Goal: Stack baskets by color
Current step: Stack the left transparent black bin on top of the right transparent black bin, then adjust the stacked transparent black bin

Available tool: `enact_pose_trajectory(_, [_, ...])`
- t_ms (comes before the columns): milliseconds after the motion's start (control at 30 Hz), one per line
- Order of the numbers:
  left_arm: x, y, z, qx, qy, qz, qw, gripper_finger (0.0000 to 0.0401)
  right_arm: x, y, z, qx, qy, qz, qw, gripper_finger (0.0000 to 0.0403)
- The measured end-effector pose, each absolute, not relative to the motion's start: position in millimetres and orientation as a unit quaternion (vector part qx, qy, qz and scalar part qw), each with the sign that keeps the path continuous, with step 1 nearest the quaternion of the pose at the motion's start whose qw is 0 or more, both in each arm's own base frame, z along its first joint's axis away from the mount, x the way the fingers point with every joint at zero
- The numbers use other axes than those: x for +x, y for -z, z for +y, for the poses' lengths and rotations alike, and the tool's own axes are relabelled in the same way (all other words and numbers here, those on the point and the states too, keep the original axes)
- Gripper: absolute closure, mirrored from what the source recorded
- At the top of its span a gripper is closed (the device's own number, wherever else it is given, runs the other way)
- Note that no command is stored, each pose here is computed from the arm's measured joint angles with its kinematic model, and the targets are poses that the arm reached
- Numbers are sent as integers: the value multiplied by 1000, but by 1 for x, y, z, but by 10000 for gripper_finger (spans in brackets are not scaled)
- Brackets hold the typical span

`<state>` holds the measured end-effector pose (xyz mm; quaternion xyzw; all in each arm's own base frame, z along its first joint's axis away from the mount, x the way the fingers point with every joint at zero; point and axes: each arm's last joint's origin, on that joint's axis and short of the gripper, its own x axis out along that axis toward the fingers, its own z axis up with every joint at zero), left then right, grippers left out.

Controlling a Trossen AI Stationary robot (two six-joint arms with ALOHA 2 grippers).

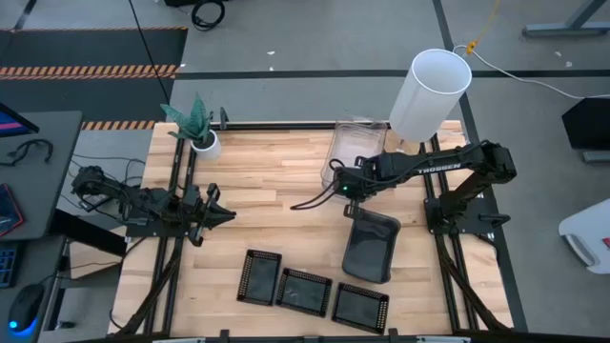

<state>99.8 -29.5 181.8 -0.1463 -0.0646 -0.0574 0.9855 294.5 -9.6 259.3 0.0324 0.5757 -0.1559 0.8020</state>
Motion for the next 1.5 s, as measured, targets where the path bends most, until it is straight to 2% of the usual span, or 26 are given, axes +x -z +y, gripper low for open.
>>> enact_pose_trajectory(167, [100, -182, -30, -146, 57, -65, 985, 370, 297, -259, -9, 47, 151, 569, 807, 361])
enact_pose_trajectory(400, [100, -182, -30, -146, 57, -64, 985, 363, 297, -259, -10, 70, 155, 565, 807, 300])
enact_pose_trajectory(633, [100, -182, -30, -146, 57, -64, 985, 363, 301, -288, -10, 86, 161, 547, 817, 261])
enact_pose_trajectory(800, [100, -182, -30, -146, 57, -64, 985, 368, 307, -309, -5, 97, 160, 509, 840, 258])
enact_pose_trajectory(1033, [100, -182, -29, -146, 57, -65, 985, 364, 318, -312, 25, 84, 120, 455, 878, 258])
enact_pose_trajectory(1300, [100, -182, -30, -146, 57, -65, 985, 364, 316, -281, 83, 106, 67, 422, 898, 259])
enact_pose_trajectory(1500, [100, -182, -30, -146, 57, -64, 985, 371, 324, -255, 109, 130, 64, 486, 862, 265])
